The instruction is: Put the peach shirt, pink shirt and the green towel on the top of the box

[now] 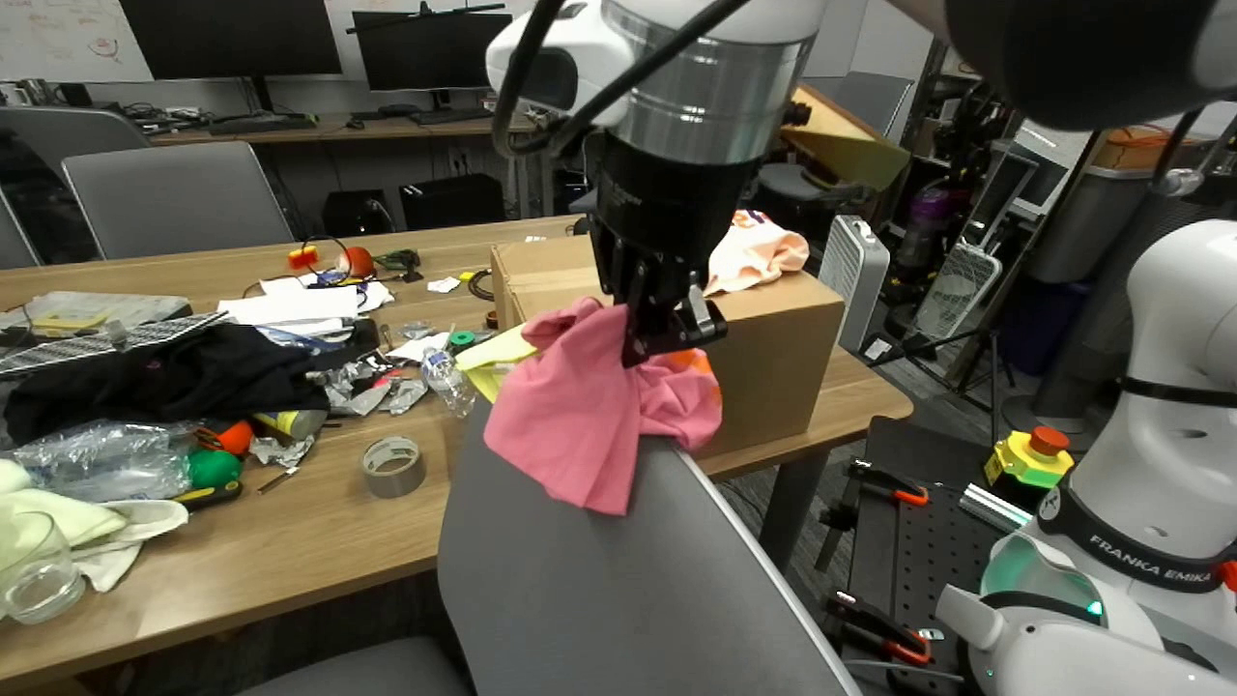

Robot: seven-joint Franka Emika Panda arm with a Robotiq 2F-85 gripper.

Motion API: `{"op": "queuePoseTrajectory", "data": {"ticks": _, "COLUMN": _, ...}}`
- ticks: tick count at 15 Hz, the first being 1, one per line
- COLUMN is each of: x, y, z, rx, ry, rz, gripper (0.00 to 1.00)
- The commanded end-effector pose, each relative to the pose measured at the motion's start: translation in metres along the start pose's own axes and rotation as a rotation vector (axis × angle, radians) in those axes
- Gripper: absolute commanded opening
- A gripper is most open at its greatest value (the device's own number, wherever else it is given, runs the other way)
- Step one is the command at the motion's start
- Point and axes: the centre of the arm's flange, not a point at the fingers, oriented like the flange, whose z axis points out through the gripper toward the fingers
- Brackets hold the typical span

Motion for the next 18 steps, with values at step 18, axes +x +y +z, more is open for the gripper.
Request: {"op": "queuePoseTrajectory", "data": {"ticks": 18, "x": -0.109, "y": 0.028, "z": -0.151, "rx": -0.311, "ry": 0.198, "rz": 0.364, "gripper": 0.02}}
